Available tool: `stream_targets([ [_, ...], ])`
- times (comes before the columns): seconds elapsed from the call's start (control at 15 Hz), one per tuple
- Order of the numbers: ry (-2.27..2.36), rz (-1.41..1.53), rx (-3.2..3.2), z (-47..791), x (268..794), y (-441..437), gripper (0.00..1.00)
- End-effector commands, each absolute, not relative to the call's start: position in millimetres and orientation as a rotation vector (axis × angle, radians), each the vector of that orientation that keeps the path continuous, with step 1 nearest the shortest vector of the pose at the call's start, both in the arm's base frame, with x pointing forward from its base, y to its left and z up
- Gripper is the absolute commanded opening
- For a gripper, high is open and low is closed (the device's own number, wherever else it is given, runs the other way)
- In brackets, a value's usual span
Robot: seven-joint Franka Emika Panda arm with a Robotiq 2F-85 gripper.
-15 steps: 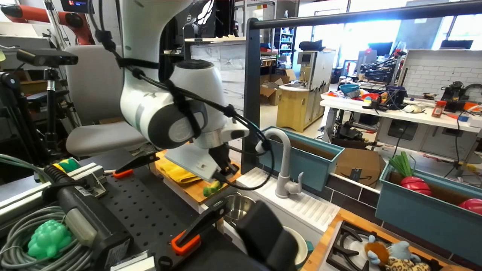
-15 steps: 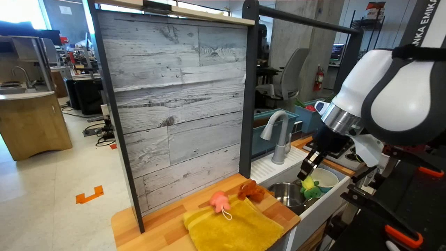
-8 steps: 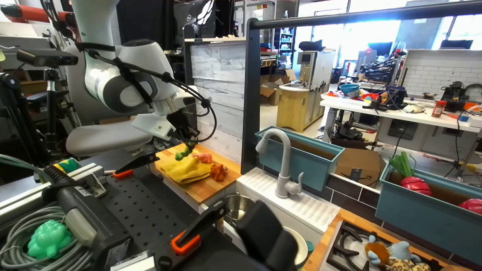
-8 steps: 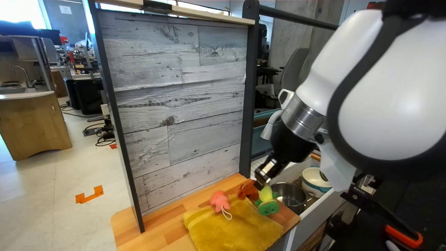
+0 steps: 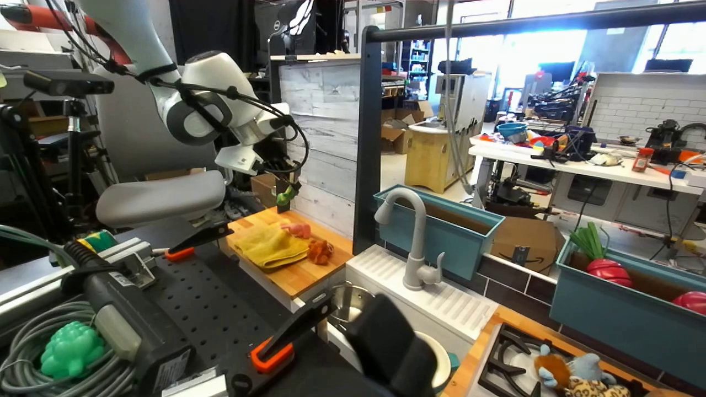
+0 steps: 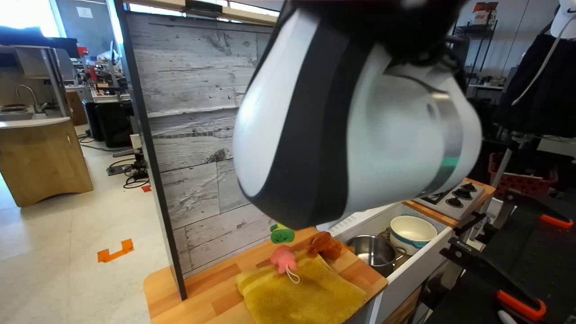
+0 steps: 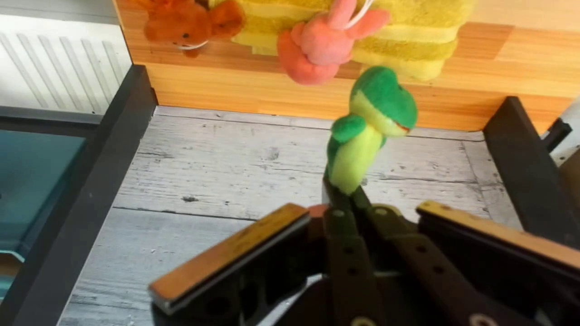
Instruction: Wipe the counter with the towel. Remove the things from the dishes in the sink and put them on the counter and the stove
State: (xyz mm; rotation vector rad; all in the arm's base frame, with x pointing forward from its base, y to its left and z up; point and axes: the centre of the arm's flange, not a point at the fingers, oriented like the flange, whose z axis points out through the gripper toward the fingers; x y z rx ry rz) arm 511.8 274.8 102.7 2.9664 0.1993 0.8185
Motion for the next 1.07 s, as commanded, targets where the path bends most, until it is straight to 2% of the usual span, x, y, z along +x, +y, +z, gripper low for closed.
stream_targets([
  [0.0,0.094,0.738,2.864,91,577,319,0.01],
  [0.07,0.070,0.701,2.860,89,583,315,0.29],
  [0.2,0.048,0.610,2.856,95,591,311,0.36],
  [0.73,0.184,0.106,2.835,155,563,300,0.95],
  [0.8,0.201,0.035,2.818,167,558,290,0.99],
  [1.0,0.250,-0.178,2.754,201,548,253,1.00],
])
